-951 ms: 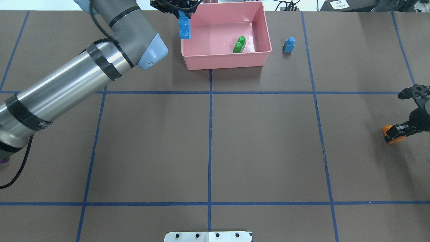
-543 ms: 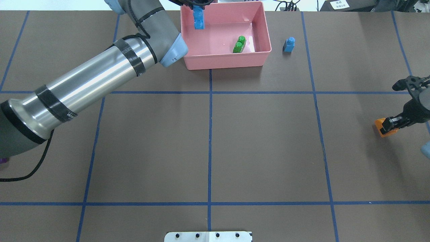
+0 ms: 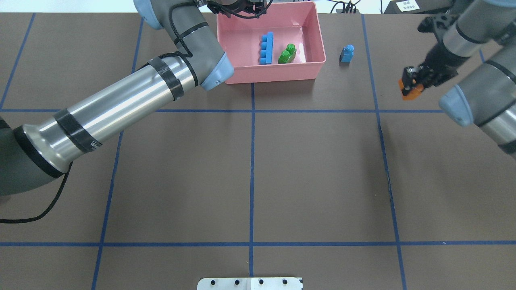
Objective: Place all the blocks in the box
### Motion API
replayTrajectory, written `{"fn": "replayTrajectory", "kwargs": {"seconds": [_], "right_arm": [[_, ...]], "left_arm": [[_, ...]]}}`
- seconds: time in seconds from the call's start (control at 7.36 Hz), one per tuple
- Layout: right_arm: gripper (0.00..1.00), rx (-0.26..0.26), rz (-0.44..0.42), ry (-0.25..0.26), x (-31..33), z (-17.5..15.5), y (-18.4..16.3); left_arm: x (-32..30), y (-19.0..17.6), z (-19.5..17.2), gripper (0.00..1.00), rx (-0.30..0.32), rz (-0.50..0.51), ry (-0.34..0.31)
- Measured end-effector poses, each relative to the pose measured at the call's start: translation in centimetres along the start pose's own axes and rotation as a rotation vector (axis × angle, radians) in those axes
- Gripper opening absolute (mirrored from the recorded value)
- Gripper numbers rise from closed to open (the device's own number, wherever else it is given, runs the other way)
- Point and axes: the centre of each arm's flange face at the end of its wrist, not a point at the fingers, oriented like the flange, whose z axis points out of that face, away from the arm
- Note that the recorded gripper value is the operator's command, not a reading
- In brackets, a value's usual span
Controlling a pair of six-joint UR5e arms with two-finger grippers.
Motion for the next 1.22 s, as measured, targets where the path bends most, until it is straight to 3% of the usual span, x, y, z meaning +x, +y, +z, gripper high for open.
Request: {"fn": "replayTrajectory", "kwargs": {"seconds": [0.27,0.68,0.95,1.22], "right_arm": [[0.0,0.053,0.146,0.0,-12.2,-2.8,-8.5],[0.0,0.186,0.241,-0.04,-22.9,0.2,-14.2],[1.0,0.215,0.24,-0.036,-26.6,2.3,-14.4],[1.0,0.223,0.224,-0.033,-27.9,3.3,-13.8]], "left_arm": [[-5.8,1.4,-3.9,0.99,-0.118,0.177,-0.048],[-24.2,12.4,-5.9,0.99,-0.247,0.549,-0.121],[-37.8,21.7,-6.6,1.0,-0.38,0.765,-0.159],[-49.1,32.1,-9.4,1.0,-0.432,0.84,-0.155]]}}
